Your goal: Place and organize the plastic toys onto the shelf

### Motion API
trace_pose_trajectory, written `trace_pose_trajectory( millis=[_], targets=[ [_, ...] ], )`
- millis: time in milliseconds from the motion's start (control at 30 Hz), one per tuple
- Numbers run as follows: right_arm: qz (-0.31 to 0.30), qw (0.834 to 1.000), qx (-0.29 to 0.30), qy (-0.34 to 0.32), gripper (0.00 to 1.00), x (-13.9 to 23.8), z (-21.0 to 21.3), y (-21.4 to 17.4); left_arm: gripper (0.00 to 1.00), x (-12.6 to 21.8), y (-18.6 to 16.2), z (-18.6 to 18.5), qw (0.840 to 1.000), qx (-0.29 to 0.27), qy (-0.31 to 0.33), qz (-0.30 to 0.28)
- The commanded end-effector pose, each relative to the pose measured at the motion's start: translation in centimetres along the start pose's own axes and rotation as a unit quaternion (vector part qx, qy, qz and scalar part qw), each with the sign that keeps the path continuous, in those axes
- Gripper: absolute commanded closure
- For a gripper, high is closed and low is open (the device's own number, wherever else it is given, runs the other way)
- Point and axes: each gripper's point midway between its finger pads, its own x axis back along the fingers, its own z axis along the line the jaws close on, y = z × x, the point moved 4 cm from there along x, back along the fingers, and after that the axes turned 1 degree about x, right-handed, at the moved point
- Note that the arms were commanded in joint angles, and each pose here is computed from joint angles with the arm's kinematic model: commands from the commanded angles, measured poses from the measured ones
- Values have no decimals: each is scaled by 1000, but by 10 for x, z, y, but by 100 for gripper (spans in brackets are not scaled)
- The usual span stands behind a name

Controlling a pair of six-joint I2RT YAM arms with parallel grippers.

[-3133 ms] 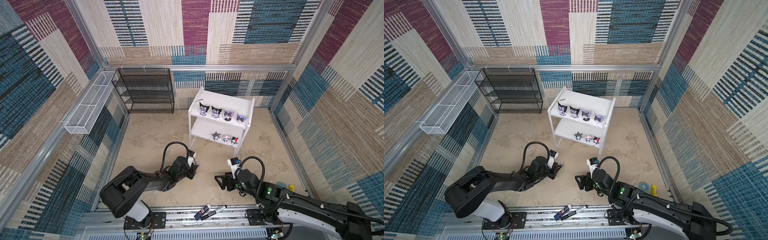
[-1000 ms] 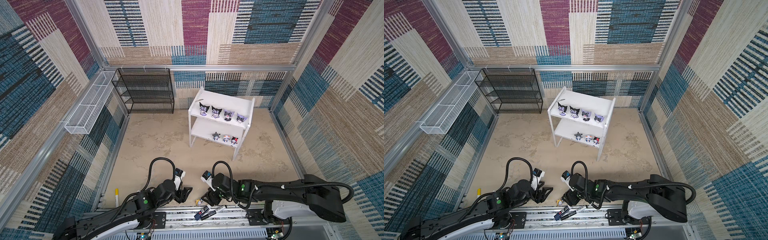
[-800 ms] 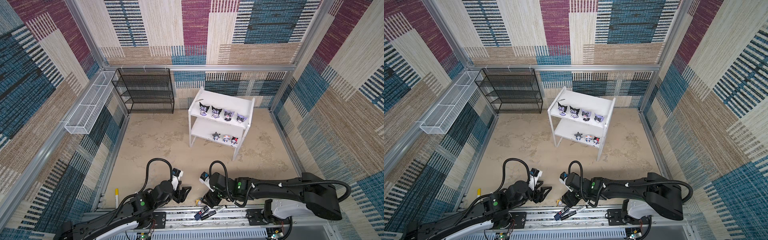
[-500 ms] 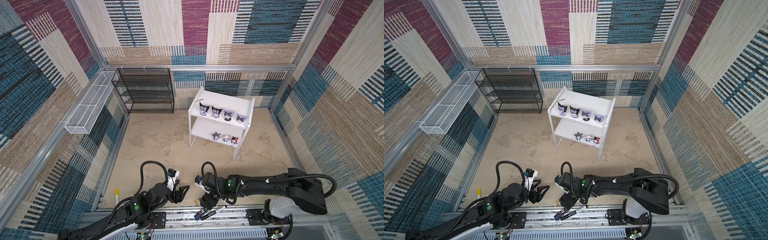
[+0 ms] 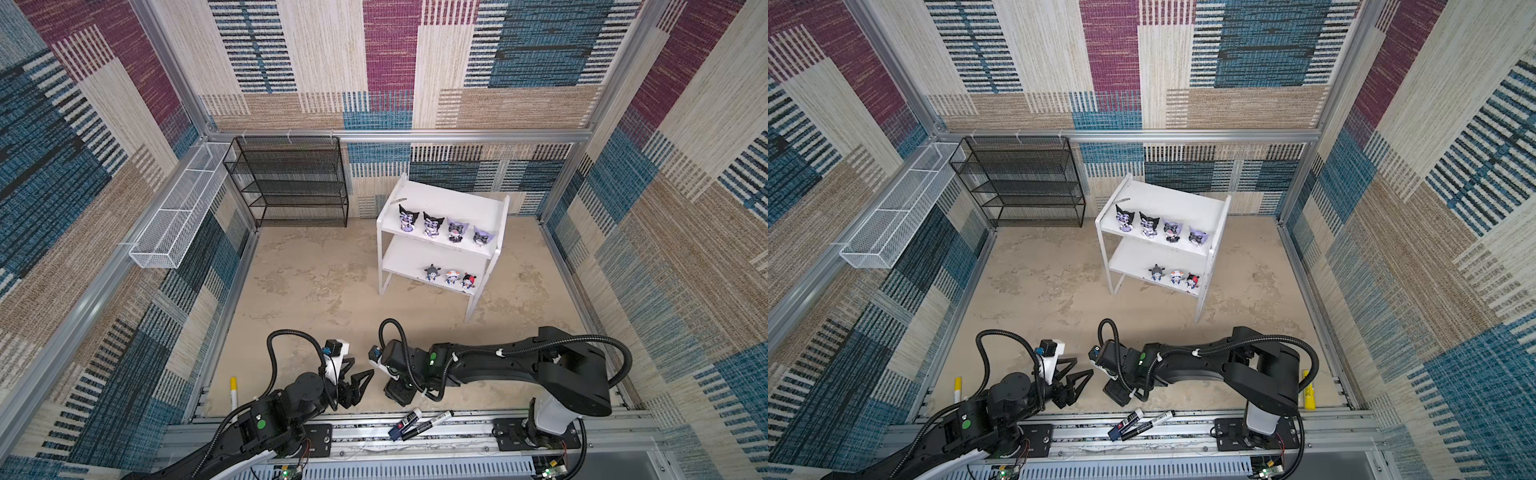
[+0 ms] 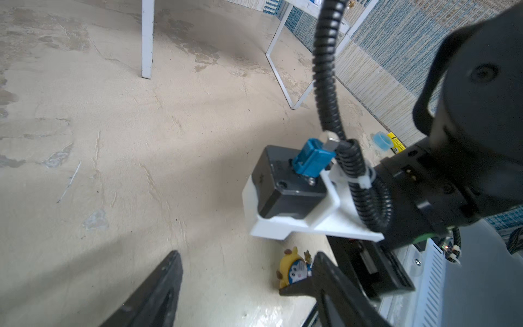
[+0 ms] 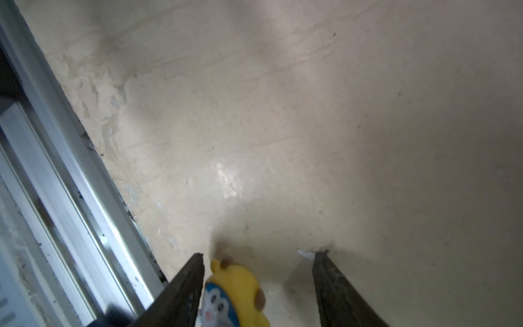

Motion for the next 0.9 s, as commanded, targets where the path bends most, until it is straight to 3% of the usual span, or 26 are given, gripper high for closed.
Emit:
trace_pose_trajectory(
  millis=[0, 200, 467, 867],
  targets=[
    [22, 1000, 5, 7, 47, -9, 2, -6, 29, 1, -4, 6, 1000, 3, 17, 9],
    [14, 1000, -1, 16, 53, -10, 2, -1, 28, 1, -3, 5, 1000, 2, 16, 8],
    [-40, 998, -57, 5, 26, 26, -11, 2, 28, -2, -8, 5, 999, 19, 16, 20],
    [-62, 979, -190, -45, 16, 57, -48, -55, 30, -40, -23, -33, 988, 52, -5, 143]
  ],
)
